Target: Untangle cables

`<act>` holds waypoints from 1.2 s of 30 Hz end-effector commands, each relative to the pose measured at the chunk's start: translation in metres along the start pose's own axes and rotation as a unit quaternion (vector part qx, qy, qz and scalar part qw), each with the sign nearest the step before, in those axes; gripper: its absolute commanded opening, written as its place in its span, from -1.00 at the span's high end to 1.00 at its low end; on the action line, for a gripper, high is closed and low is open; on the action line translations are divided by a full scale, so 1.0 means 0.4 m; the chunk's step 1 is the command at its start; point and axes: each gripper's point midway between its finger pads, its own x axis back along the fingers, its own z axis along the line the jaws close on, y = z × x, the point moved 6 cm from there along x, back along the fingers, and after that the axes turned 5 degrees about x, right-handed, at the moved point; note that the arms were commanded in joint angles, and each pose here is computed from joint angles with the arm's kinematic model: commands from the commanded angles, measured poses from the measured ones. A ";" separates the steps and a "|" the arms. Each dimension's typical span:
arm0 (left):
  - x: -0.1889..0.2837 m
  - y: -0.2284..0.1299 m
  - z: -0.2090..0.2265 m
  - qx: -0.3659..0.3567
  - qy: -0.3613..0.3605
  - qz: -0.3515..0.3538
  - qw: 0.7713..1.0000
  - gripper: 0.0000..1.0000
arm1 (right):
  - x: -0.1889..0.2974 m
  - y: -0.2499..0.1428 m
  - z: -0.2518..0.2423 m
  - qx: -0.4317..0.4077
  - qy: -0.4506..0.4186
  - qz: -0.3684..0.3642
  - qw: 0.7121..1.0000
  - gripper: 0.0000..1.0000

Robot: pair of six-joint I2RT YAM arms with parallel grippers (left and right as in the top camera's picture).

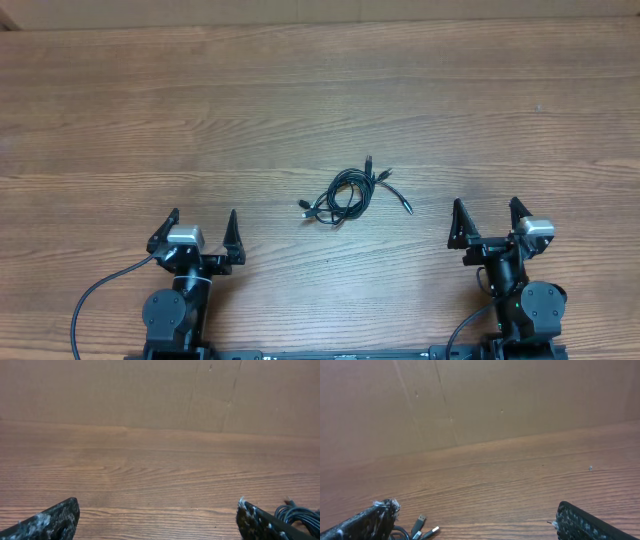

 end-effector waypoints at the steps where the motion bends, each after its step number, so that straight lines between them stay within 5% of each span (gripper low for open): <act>1: 0.001 -0.001 0.001 -0.011 -0.001 -0.002 1.000 -0.99 | -0.001 -0.006 -0.002 0.002 -0.004 0.000 1.000 -1.00; 36: 0.019 0.034 -0.004 0.021 0.005 0.012 1.000 -0.99 | -0.001 -0.006 -0.002 0.002 -0.004 0.000 1.000 -1.00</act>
